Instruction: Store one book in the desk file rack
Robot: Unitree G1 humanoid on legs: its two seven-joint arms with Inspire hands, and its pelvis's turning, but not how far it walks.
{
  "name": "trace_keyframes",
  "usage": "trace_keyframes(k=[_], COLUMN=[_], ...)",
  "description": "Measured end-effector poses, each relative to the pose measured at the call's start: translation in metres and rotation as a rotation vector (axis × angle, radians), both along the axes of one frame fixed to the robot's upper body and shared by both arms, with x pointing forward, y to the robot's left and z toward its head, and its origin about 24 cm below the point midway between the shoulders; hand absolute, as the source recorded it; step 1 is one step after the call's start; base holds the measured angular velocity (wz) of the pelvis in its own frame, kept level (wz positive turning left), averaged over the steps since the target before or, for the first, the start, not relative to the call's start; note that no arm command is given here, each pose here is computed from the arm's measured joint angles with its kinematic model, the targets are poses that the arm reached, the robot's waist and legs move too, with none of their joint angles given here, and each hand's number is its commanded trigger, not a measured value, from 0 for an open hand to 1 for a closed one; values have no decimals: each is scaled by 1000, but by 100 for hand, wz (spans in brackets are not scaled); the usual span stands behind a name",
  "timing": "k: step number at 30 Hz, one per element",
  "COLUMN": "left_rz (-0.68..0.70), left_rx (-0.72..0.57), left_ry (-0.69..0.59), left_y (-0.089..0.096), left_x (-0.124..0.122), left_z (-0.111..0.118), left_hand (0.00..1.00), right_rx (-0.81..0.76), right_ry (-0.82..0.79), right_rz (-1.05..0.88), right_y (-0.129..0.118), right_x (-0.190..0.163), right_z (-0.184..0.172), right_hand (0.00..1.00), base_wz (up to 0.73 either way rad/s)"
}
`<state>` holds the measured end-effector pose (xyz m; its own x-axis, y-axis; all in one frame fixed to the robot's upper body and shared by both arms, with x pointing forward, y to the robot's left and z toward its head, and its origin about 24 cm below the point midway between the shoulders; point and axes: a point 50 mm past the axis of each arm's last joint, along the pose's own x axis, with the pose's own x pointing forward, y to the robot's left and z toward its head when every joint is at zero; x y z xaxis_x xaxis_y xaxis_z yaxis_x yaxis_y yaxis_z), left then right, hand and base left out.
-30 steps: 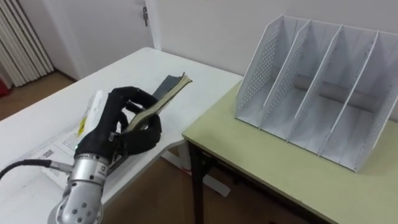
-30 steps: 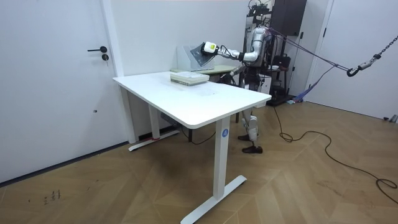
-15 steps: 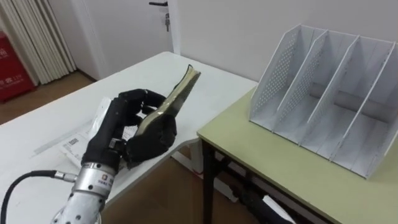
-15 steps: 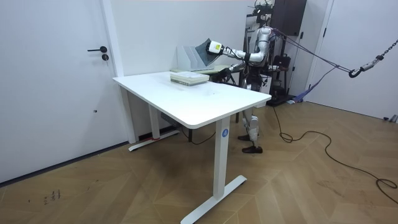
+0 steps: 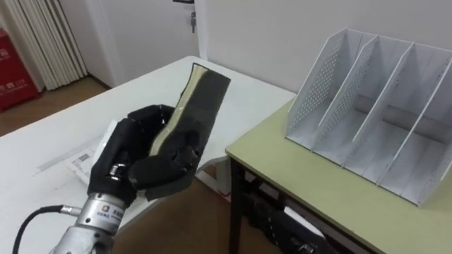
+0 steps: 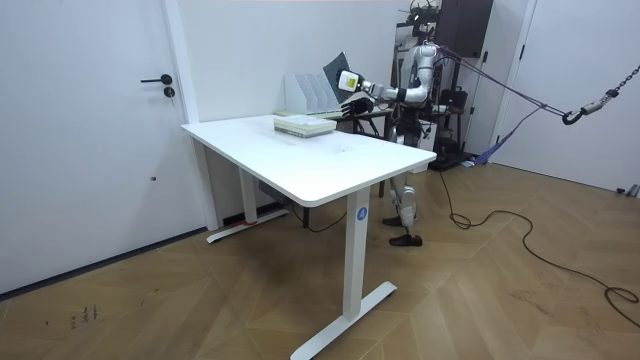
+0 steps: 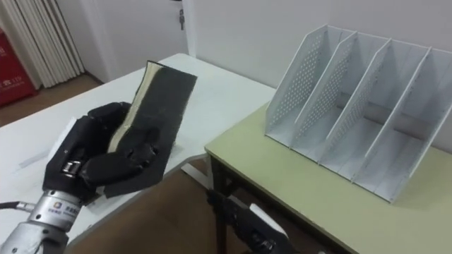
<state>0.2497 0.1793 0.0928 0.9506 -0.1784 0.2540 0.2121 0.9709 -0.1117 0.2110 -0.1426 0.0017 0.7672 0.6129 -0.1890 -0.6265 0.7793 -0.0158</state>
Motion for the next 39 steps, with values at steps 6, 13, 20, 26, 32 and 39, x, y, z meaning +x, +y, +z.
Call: trace_keyframes(k=[6,13,20,26,32,39], left_rz=[-121,-293,-426,-510,-583,-615], left_rx=[-91,-245,-381,-409,-402,-392], left_ry=[2,11,26,-1,22,47], left_y=[1,1,1,5,1,0], left_x=[-4,-6,-8,-11,-13,-13], left_z=[-2,-2,-2,2,0,-2], left_hand=[100,100,100,100,100,100], right_rx=[239,467,629,808,895,896], right_ry=[5,8,2,-33,-5,9], right_rz=[-22,-44,-5,33,49,59], right_y=[-12,-28,-33,-40,-39,-38], right_x=[4,10,16,15,15,15], right_z=[13,25,40,57,58,57], right_hand=[0,0,0,0,0,0], base_wz=[0,-2,1,-2,-4,-1])
